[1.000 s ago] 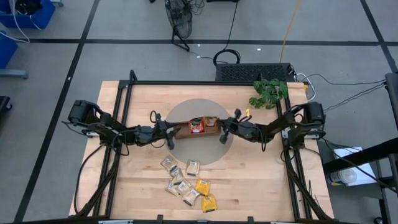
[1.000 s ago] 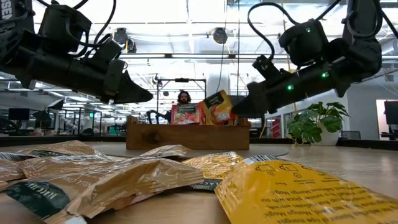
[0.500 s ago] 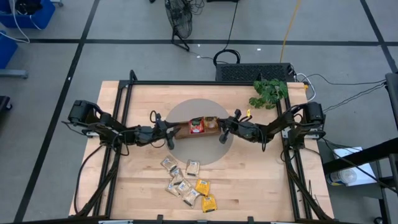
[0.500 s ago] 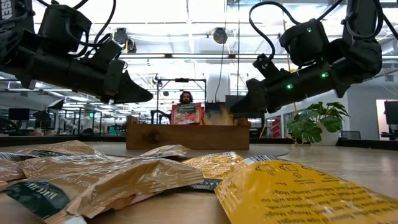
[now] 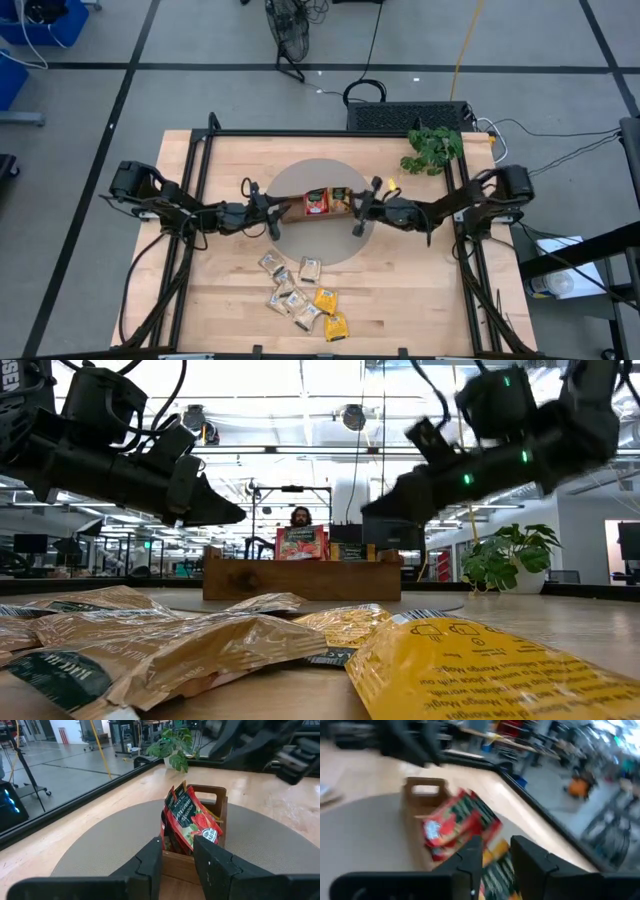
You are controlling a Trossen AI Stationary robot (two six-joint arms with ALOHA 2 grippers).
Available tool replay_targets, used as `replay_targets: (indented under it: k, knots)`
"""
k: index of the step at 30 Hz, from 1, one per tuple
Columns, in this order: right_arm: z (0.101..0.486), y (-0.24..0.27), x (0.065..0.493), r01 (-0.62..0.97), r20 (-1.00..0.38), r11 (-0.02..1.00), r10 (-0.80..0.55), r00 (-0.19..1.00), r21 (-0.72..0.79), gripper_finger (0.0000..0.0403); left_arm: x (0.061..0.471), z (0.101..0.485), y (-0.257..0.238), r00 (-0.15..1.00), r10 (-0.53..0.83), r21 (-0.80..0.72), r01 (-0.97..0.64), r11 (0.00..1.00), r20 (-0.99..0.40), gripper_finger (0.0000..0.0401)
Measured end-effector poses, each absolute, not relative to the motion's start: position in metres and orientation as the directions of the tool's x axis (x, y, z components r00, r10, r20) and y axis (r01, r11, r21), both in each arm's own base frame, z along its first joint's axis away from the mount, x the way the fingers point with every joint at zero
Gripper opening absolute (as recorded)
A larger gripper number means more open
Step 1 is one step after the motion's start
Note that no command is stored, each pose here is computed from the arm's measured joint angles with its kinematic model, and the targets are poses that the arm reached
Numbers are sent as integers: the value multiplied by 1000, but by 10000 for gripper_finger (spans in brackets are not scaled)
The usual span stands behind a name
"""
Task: Pick & Place Tea
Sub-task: Put the yellow tea bag into the wooden organizer
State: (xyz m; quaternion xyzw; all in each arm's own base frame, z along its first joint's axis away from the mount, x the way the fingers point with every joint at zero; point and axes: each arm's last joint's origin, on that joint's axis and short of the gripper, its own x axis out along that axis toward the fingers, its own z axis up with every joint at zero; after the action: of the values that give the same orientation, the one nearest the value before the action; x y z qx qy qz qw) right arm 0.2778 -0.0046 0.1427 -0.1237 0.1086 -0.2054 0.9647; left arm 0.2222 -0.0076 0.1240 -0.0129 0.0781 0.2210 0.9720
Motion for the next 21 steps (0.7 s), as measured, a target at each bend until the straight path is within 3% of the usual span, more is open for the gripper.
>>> replay_targets:
  k: [4, 9, 14, 21]
  knots:
    - [187, 8, 305, 205, -323, 851, -391, 862, -483, 21, 222, 124, -8, 890, 428, 9, -432, 902, -157, 115]
    - [230, 0, 339, 14, -610, 901, -305, 731, -433, 2, 222, 124, -8, 890, 428, 10, -432, 902, -157, 115]
    - [207, -14, 353, -99, -810, 949, -199, 552, -301, 0, 223, 125, -8, 890, 429, 7, -433, 901, -153, 115]
    - [173, -19, 362, -111, -879, 963, -174, 445, -247, 0, 223, 124, -8, 889, 431, 9, -435, 900, -155, 115]
